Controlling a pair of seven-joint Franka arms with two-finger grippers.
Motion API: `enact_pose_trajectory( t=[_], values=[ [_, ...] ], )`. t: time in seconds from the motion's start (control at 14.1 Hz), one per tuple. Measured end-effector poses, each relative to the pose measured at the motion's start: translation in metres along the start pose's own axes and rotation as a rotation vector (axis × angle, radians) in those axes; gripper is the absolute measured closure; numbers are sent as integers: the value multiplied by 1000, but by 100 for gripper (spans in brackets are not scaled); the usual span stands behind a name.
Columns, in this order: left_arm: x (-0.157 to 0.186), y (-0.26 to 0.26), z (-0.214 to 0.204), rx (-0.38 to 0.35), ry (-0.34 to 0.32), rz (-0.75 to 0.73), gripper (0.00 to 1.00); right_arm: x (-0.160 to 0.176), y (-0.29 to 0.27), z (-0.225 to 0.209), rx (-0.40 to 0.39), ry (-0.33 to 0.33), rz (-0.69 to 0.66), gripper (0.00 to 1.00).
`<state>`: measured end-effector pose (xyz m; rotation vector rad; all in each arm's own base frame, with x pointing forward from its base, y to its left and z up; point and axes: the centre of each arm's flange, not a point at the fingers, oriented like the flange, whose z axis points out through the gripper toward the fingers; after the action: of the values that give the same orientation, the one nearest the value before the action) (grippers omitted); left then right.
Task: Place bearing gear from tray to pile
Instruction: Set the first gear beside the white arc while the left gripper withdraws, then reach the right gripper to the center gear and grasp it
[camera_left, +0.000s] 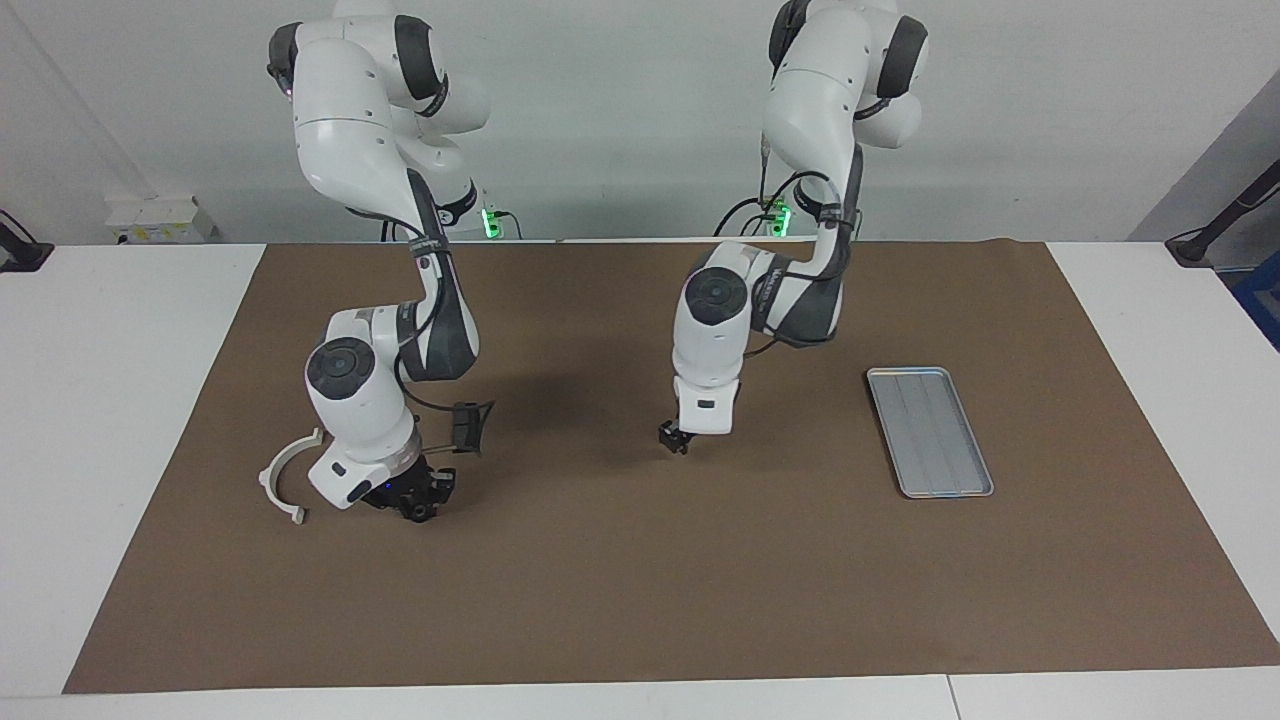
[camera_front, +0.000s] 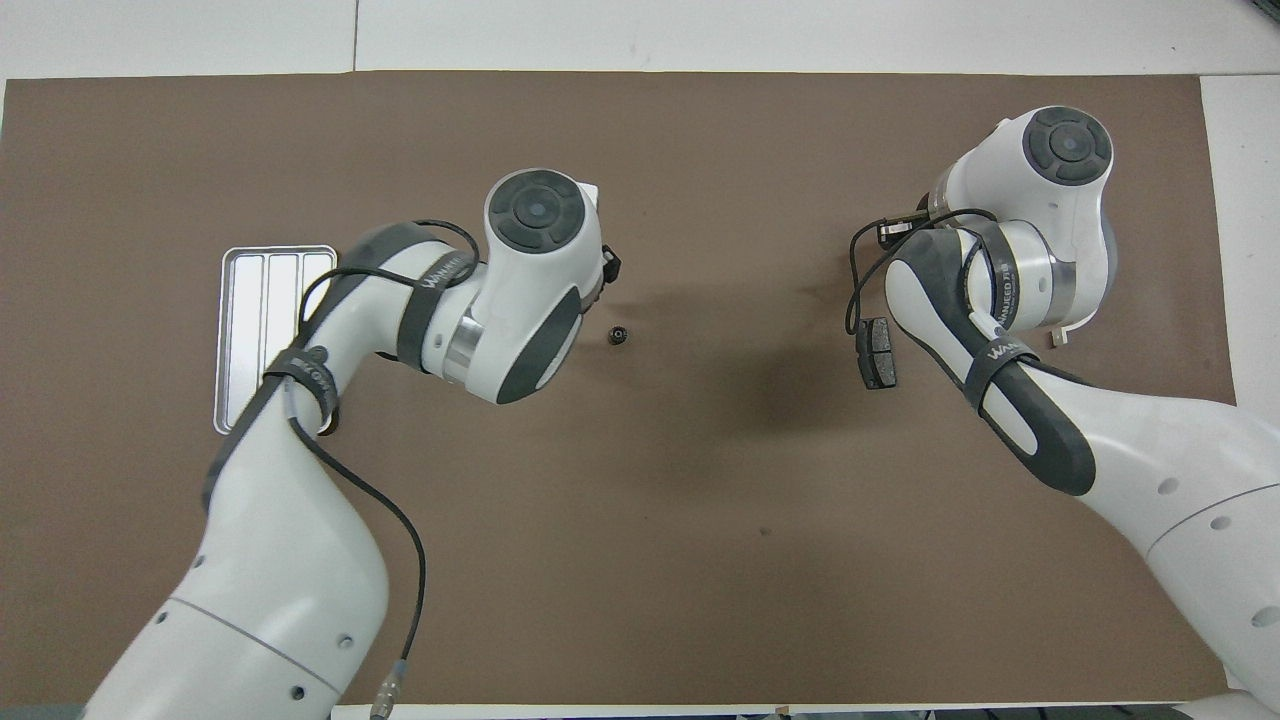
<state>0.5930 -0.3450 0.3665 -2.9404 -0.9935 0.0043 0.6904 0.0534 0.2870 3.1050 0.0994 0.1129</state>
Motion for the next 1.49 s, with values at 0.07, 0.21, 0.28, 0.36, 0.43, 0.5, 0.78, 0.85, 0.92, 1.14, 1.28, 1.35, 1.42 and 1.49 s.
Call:
enact_pose_trajectory(
  t=[0.07, 0.21, 0.28, 0.36, 0.43, 0.5, 0.78, 0.85, 0.92, 1.14, 1.28, 1.35, 1.42, 1.49],
  values=[
    [26, -22, -30, 2, -2, -15, 4, 0, 0, 0, 0, 1, 0, 65],
    [85, -84, -93, 6, -18, -5, 0, 0, 0, 0, 0, 0, 0, 60],
    [114, -125, -121, 15, -35, 30, 0, -1, -1, 0, 0, -1, -1, 49],
    [137, -165, -145, 25, -57, 81, 0, -1, -2, -1, 1, -5, -3, 39],
    [156, -204, -165, 27, -77, 134, 0, -2, -5, -7, 1, -17, 0, 29],
    [170, -237, -183, 21, -87, 174, 0, -4, -12, -18, 0, -34, 6, 16],
    [173, -316, -227, 6, -121, 282, 0, -20, -87, -97, -13, -78, 107, 0],
    [168, -321, -230, 6, -127, 308, 0, -28, -115, -113, -15, -78, 150, 0],
    [165, -323, -230, 5, -130, 331, 0, -37, -145, -123, -16, -76, 191, 0],
    [164, -328, -216, 14, -158, 387, 0, -63, -225, -131, -19, -72, 297, 0],
    [162, -328, -207, 20, -170, 397, 0, -76, -256, -133, -15, -73, 351, 0],
    [162, -328, -206, 16, -164, 400, 0, -80, -266, -134, -13, -74, 372, 0],
    [163, -328, -205, 13, -156, 399, 0, -85, -276, -135, -9, -75, 393, 0],
    [163, -328, -206, 10, -151, 398, 0, -88, -284, -136, -5, -74, 412, 0]
  ],
)
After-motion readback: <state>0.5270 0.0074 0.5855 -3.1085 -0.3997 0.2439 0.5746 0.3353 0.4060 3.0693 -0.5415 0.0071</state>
